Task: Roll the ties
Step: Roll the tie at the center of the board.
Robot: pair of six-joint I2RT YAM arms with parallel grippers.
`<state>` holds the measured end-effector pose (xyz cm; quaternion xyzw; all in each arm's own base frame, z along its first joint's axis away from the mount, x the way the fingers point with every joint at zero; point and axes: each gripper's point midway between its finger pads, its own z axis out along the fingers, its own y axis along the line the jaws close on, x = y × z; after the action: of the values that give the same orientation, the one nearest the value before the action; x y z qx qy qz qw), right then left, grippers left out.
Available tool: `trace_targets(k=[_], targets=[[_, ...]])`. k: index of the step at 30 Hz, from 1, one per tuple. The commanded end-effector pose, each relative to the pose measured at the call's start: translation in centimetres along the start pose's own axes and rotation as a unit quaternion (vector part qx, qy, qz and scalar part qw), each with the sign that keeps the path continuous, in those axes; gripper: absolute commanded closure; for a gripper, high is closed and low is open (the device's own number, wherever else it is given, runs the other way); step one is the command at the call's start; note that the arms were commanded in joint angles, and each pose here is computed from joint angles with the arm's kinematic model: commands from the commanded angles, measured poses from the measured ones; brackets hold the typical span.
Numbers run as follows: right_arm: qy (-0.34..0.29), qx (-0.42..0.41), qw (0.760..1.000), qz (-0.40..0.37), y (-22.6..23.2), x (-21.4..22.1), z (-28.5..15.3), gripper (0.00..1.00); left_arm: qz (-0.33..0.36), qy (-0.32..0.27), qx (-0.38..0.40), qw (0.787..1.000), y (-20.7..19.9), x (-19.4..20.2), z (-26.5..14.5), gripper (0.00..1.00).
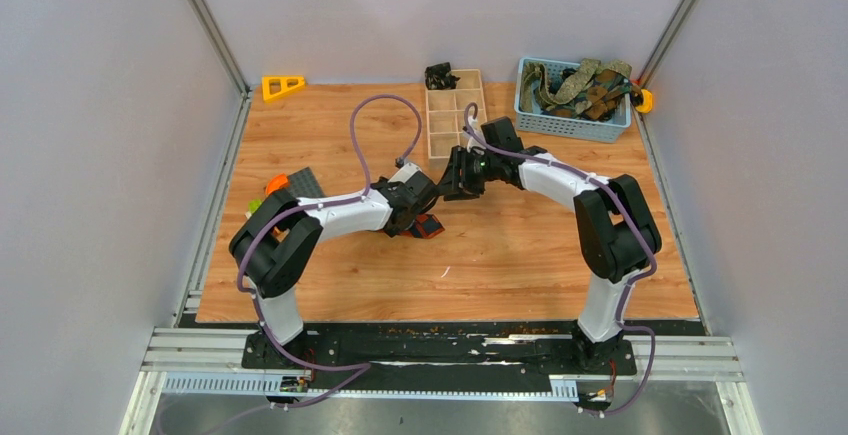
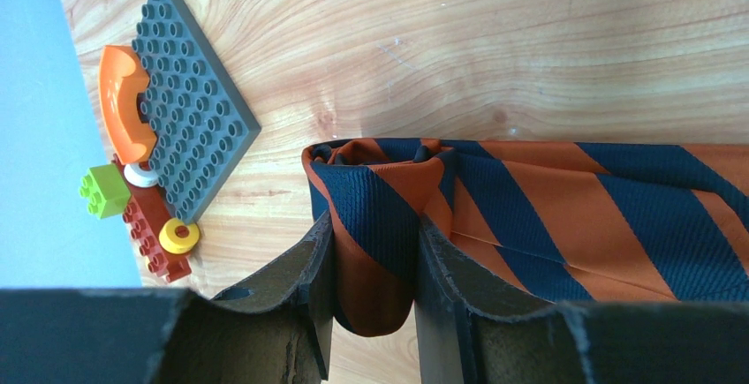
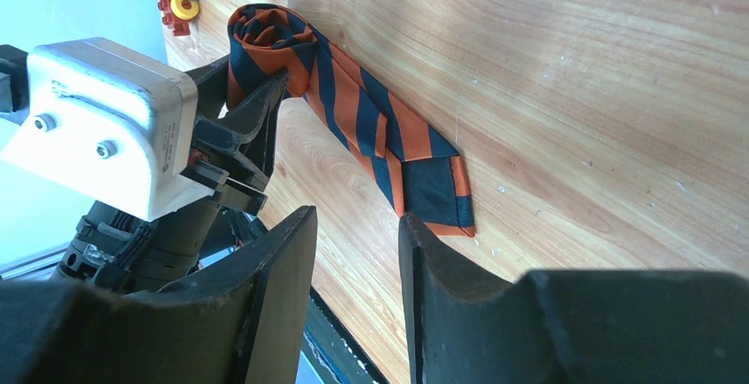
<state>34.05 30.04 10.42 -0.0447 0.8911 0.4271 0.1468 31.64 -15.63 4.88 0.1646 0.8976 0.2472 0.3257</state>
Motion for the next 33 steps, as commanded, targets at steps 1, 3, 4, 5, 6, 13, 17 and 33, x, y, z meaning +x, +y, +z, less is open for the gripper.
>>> trace_targets(k=[1, 3, 4, 5, 6, 13, 17, 33], targets=[[-0.025, -0.019, 0.999, -0.032, 1.5, -1.0, -1.4, 0.6, -0.015, 0.015, 0.038, 0.999, -2.6, 0.4, 0.1, 0.75], [-0.026, -0.02, 0.999, -0.031, 1.4, -1.0, -1.4, 0.6, -0.017, 0.017, 0.048, 0.999, -3.1, 0.5, 0.1, 0.73], [-0.025, -0.02, 0.999, -0.03, 1.4, -1.0, -1.4, 0.6, -0.018, 0.019, 0.055, 0.998, -3.3, 0.5, 0.1, 0.72], [-0.025, -0.021, 0.999, -0.031, 1.4, -1.0, -1.5, 0.6, -0.02, 0.021, 0.061, 0.998, -3.6, 0.6, 0.1, 0.71], [-0.025, -0.021, 0.999, -0.03, 1.4, -1.0, -1.4, 0.6, -0.022, 0.022, 0.067, 0.997, -3.8, 0.6, 0.0, 0.7], [-0.024, -0.022, 0.999, -0.03, 1.5, -0.9, -1.5, 0.61, -0.033, 0.022, 0.105, 0.994, -5.1, 0.2, -0.5, 0.59], [-0.022, -0.023, 0.999, -0.029, 1.4, -0.8, -1.4, 0.61, -0.039, 0.019, 0.124, 0.991, -5.4, -0.2, -1.0, 0.51], [-0.024, -0.023, 0.999, -0.029, 2.1, -1.1, -1.4, 0.62, -0.062, -0.028, 0.166, 0.984, -4.0, -3.1, -4.2, 0.26]])
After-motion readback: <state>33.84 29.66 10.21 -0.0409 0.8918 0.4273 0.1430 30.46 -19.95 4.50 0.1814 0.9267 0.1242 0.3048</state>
